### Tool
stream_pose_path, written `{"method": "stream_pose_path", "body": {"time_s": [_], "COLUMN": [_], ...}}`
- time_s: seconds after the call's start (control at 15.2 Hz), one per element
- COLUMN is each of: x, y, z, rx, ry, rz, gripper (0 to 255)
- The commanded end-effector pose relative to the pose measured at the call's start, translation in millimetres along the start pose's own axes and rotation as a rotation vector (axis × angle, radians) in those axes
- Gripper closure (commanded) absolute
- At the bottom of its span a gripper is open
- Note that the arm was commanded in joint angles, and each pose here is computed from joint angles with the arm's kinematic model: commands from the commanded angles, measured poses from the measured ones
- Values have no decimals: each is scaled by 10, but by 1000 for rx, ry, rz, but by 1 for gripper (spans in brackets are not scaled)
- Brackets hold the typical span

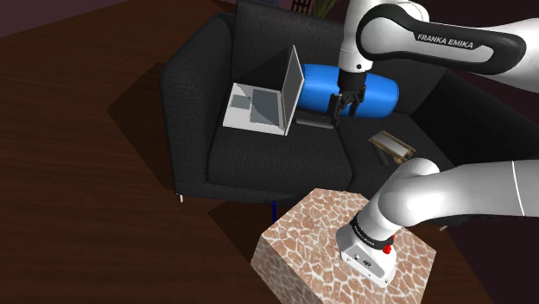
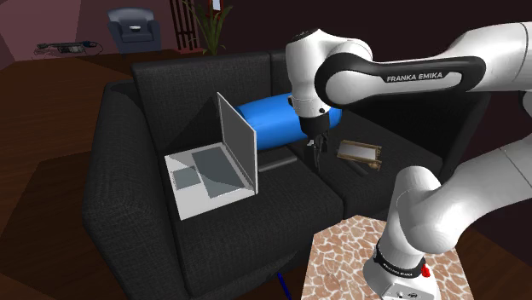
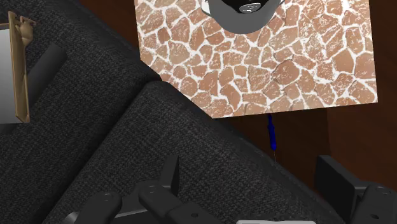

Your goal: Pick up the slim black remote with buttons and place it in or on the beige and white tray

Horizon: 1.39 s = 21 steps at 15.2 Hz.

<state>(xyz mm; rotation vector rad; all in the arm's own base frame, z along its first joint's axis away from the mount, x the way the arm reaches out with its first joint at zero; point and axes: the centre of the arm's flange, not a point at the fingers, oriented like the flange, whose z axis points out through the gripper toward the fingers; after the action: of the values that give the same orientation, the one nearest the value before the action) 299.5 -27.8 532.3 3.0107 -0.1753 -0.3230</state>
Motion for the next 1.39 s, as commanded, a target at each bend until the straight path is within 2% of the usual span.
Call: {"method": "stream_pose_path", "body": {"time_s": [0.0, 0.66, 1.32], "x": [0, 556, 1403], "y": [0, 893, 1596], "z": [0, 646, 1205], "rx": [0, -21, -42], "ry": [0, 99, 199], "rz": [0, -286, -572], "gripper": [0, 0, 0]}}
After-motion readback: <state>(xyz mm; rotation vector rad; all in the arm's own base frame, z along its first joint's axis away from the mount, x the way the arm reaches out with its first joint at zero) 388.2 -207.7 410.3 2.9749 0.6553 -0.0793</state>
